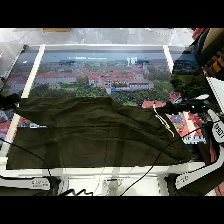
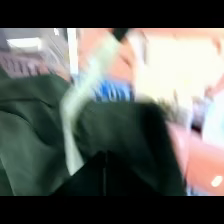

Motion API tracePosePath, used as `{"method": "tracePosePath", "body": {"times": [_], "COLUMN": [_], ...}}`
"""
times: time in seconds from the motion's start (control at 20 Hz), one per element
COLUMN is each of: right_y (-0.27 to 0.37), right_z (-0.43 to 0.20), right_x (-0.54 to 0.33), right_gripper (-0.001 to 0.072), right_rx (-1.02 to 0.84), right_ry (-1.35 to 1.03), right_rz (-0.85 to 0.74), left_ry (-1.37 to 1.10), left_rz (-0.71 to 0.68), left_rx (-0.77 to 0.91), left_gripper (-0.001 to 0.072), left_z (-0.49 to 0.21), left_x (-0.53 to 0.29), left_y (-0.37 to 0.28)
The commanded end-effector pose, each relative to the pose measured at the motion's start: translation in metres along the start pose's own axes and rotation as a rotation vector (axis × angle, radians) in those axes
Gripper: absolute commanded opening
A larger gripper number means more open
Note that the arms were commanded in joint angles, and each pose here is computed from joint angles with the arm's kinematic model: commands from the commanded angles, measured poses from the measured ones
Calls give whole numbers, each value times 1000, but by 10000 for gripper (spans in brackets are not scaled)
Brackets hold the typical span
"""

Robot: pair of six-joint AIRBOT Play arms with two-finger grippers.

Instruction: Fold the clothes and pants, and hang the long-sleeved shirts on hangers.

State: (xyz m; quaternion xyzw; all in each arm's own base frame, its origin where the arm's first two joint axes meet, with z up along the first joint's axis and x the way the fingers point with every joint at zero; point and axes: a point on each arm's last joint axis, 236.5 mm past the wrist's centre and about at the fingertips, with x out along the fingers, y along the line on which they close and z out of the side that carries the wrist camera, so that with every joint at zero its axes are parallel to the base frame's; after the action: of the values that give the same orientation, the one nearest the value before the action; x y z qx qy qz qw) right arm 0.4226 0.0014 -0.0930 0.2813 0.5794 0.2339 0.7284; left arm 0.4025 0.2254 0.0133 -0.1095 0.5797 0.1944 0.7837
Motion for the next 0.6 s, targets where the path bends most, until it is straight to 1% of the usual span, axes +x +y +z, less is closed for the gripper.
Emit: {"method": "tracePosePath", "body": {"times": [0.0, 0.1, 0.2, 0.25, 0.3, 0.35, 0.4, 0.45, 0.55], "right_y": [7, 9, 2, -7, -20, -33, -44, -48, -44], "right_z": [36, 52, 63, 62, 57, 49, 39, 30, 19], "right_x": [-4, -15, -25, -29, -32, -35, -37, -38, -37], "right_gripper": [34, 33, 34, 75, 344, 484, 484, 484, 484], "right_rx": [-75, -108, -123, -113, -76, -25, -14, -11, -4], "right_ry": [-100, -133, -149, -132, -106, -80, -37, 2, 48], "right_rz": [-36, -55, -119, -165, -220, -273, -322, -337, -319], "left_ry": [5, 5, 5, 6, 6, 6, 6, 6, 6], "left_rz": [0, 0, 0, 0, 0, 0, 0, 0, 0], "left_rx": [6, 6, 6, 6, 6, 6, 6, 6, 6], "left_gripper": [16, 16, 17, 17, 17, 17, 17, 17, 17], "left_z": [-1, -1, -1, -1, -1, -1, -1, -1, -1], "left_x": [1, 1, 1, 1, 1, 1, 2, 2, 2], "left_y": [-2, -2, -2, -2, -2, -2, -2, -2, -2]}}
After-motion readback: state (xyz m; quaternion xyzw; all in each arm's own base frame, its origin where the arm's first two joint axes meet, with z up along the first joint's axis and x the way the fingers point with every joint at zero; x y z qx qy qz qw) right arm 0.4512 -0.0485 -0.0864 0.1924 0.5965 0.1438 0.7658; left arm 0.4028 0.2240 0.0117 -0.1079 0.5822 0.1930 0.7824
